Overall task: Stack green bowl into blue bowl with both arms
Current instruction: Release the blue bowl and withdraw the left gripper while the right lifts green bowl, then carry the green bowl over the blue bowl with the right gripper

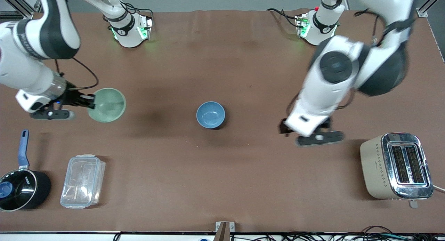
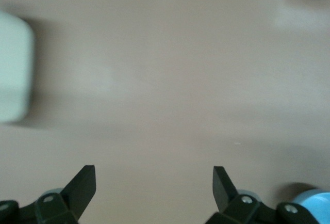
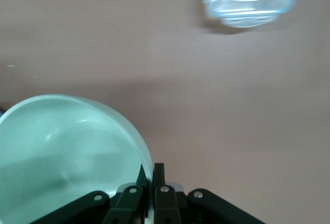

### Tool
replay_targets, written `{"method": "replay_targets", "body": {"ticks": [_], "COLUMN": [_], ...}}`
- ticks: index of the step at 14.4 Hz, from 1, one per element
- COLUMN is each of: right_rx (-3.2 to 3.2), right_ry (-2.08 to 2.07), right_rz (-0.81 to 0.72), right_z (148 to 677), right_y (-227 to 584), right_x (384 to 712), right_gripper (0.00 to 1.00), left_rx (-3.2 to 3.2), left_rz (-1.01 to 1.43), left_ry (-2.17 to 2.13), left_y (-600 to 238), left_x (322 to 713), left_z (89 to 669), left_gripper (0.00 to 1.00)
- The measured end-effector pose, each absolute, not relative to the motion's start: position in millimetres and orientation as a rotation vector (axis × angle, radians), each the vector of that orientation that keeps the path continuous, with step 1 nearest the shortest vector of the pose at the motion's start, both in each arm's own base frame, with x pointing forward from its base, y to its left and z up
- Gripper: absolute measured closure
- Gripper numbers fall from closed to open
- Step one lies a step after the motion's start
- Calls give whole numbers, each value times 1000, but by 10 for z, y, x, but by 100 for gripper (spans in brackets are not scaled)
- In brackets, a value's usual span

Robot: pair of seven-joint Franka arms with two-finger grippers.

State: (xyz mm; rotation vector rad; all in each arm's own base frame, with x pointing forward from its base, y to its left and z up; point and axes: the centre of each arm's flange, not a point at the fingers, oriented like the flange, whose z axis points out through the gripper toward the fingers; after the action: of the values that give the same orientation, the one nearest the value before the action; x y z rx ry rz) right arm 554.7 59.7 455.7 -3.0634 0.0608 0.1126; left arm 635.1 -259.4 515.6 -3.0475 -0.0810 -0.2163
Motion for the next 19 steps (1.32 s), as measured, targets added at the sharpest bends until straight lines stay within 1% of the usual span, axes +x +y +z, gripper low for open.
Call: {"method": "replay_targets", "body": {"ticks": [2, 7, 11, 15, 19], "right_rx": [-3043, -2948, -2947, -2949, -2957], "right_ry": [73, 17, -9, 19, 10], "right_rz": [111, 146, 121, 70, 52], "right_z": [4507, 4017, 3671, 3212, 2844], "right_y": [1108, 2094, 2866, 3551, 3750], "right_x": [5527, 5484, 5308, 5081, 5011], "right_gripper": [96, 96, 96, 96, 96], "left_rx": [-3042, -3080, -3103, -3144, -3140], "left_rz": [-197, -74, 28, 73, 106], "left_ry": [-85, -29, 67, 22, -5], "left_y": [-2194, -1597, -972, -399, -374], "left_x": [6305, 6135, 5897, 5531, 5424], "left_z": [5488, 5877, 6219, 6343, 6269], "left_gripper": [0, 0, 0, 0, 0]}}
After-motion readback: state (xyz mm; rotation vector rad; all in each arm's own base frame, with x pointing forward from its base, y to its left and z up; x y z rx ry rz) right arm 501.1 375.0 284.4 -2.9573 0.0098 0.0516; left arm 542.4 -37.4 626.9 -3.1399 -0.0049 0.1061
